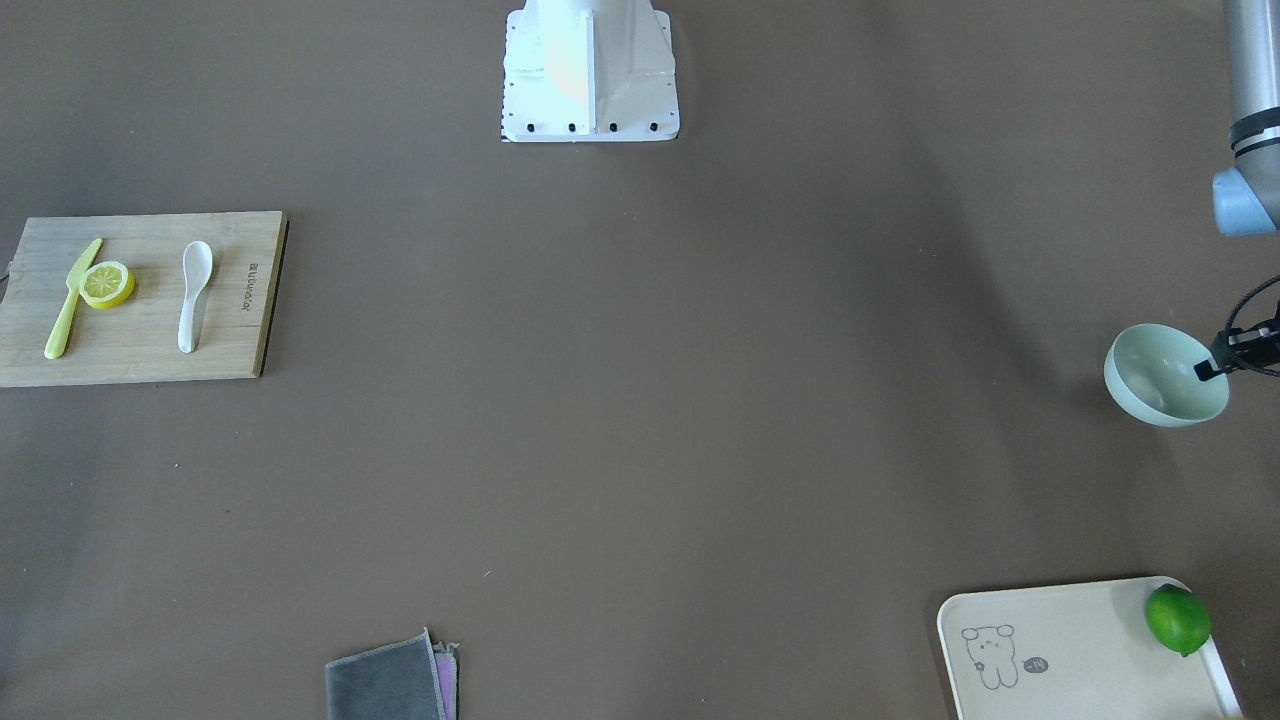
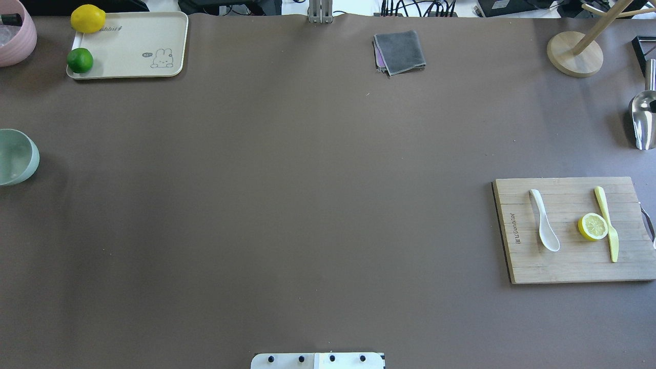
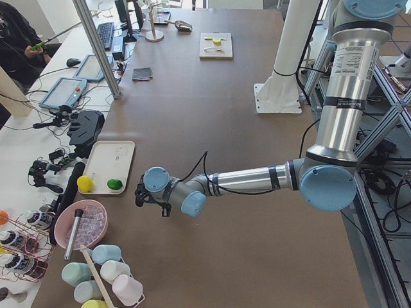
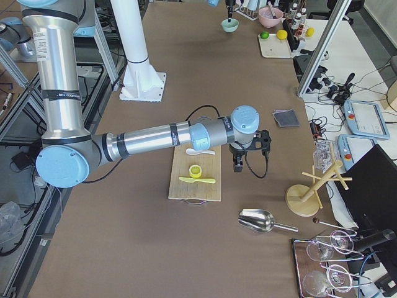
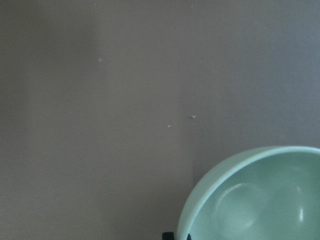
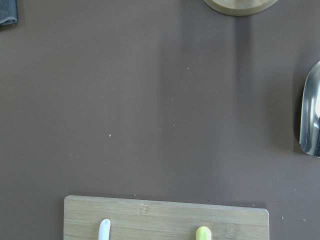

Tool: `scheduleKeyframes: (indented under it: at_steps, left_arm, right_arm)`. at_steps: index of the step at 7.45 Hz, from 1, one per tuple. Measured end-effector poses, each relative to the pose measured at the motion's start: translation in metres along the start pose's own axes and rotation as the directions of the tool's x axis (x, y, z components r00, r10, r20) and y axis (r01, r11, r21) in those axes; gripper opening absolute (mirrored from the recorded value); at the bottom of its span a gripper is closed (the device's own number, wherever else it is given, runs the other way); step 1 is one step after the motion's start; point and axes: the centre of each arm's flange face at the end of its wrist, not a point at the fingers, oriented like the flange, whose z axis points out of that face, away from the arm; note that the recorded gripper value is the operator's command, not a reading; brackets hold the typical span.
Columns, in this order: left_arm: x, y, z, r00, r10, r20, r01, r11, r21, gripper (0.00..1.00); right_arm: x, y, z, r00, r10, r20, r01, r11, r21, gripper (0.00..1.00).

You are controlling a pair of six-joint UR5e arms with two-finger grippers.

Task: Place spoon in bowl
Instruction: 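Grasp the pale green bowl rim with the left gripper, slide it inward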

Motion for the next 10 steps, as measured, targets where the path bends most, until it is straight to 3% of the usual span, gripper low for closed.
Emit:
scheduleKeyframes:
  at_steps: [3, 5, 7, 10]
  left_arm:
    - [0.131, -0.034, -0.038, 0.994, -0.094, -0.064, 0.096, 0.995, 0.027, 0.0]
    - [0.239, -0.032, -0.018, 0.987, -0.142, -0.074, 0.144, 0.989, 0.023, 0.0]
    - [0.352, -0.015, 0.017, 0.98, -0.18, -0.082, 0.182, 0.983, 0.02, 0.0]
    - [0.513, 0.051, 0.03, 0.981, -0.192, -0.017, 0.192, 0.981, 0.018, 0.0]
  right_arm:
    - [-0.011, 0.002, 0.007, 1.0, -0.027, -0.011, 0.026, 1.0, -0.006, 1.0]
    - [-0.017, 0.003, 0.014, 0.999, -0.039, -0.022, 0.039, 0.999, -0.015, 1.0]
    - [-0.034, 0.003, 0.029, 0.998, -0.049, -0.025, 0.048, 0.998, -0.04, 1.0]
    - [-0.096, 0.009, 0.065, 0.996, 0.02, -0.084, -0.025, 0.998, -0.061, 1.0]
